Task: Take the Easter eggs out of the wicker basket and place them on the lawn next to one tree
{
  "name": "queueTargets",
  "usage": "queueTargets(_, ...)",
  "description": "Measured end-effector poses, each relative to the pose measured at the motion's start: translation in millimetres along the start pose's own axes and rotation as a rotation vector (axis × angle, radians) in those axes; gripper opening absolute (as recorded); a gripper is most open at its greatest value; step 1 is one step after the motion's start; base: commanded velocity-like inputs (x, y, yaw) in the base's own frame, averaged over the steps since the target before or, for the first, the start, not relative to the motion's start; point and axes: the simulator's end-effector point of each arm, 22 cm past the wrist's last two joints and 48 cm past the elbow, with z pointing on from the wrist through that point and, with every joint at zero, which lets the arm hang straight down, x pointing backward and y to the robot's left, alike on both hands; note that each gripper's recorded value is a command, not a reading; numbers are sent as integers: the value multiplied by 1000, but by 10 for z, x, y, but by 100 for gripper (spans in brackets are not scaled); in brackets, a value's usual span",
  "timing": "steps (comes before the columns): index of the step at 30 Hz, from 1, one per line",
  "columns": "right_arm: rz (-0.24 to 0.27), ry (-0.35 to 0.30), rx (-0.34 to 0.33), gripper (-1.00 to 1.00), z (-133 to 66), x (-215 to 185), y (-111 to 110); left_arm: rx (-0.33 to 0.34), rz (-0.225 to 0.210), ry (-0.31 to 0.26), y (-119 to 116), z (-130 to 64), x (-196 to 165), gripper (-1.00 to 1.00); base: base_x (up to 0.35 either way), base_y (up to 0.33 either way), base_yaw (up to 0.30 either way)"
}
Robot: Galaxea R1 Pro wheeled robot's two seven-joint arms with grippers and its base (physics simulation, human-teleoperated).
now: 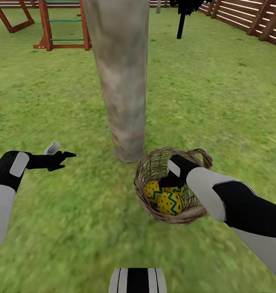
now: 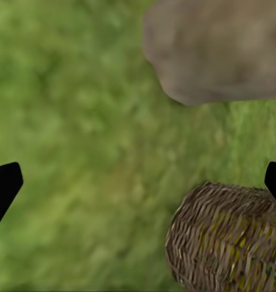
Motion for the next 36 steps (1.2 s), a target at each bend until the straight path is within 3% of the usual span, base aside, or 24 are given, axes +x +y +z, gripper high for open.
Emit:
queueTargets(7,-1,32,-2,100,206,72,10,-14,-9,20,127,143,80,100,0,0,0)
queueTargets(15,-2,44,-1,100,256,139,15,-11,-9,19,119,141,76,100,0,0,0)
queueTargets(21,-7,72,1,100,430,209,17,-25,-19,37,243,260,150,100,0,0,0)
queueTargets(36,-13,79,12,100,481,220,-24,-26,-26,42,277,299,175,100,0,0,0)
